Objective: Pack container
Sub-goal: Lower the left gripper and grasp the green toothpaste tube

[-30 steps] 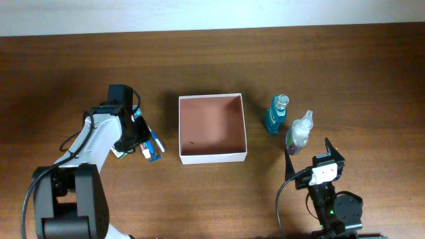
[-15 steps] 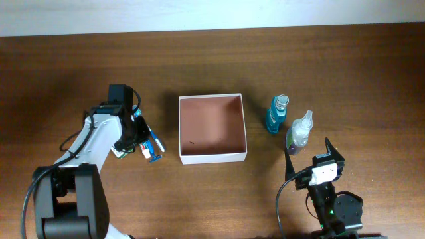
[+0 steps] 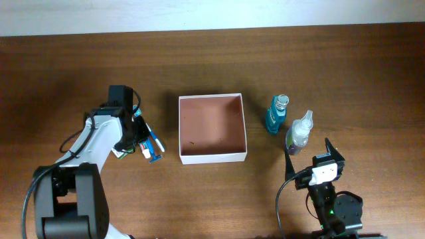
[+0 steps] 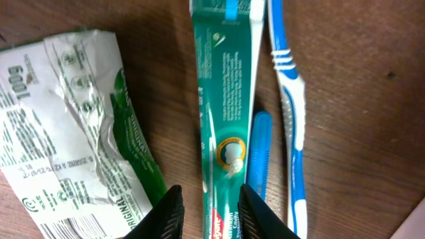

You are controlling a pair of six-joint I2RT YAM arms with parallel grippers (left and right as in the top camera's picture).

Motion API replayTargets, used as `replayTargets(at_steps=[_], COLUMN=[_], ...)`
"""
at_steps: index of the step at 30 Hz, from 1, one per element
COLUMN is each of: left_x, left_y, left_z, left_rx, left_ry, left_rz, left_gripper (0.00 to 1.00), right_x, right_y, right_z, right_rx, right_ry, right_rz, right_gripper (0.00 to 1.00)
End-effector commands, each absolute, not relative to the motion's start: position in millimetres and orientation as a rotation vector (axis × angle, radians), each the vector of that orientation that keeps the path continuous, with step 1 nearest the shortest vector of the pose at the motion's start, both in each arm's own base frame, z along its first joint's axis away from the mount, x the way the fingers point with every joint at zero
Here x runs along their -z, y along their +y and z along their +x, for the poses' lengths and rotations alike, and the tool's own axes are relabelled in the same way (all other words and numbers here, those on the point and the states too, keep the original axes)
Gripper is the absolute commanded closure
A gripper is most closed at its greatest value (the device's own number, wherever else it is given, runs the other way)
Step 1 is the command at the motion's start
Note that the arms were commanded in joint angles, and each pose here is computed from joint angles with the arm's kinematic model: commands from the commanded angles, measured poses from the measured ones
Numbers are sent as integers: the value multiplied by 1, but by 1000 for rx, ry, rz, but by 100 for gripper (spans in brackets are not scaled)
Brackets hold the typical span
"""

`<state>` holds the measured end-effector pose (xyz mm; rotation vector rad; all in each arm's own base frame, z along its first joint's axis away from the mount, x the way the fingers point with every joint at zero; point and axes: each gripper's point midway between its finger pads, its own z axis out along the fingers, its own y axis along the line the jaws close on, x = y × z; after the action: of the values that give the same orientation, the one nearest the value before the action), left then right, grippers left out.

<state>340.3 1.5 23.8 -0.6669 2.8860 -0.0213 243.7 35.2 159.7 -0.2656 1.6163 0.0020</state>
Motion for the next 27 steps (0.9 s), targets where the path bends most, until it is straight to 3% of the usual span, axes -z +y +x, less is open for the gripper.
replayTargets(at_steps=[1,27], left_x=[-16,17], left_y=[5,5], left_z=[336,333], left_rx=[-9,-23], left_ry=[2893,2930], left_rz=[-699,-706], left_gripper=[71,71], right_x=[-157,-157], right_y=[36,36], right_z=[243,243], right_rx=[1,1], right_ry=[1620,1620], right_rz=[-267,-267], right_gripper=[1,2])
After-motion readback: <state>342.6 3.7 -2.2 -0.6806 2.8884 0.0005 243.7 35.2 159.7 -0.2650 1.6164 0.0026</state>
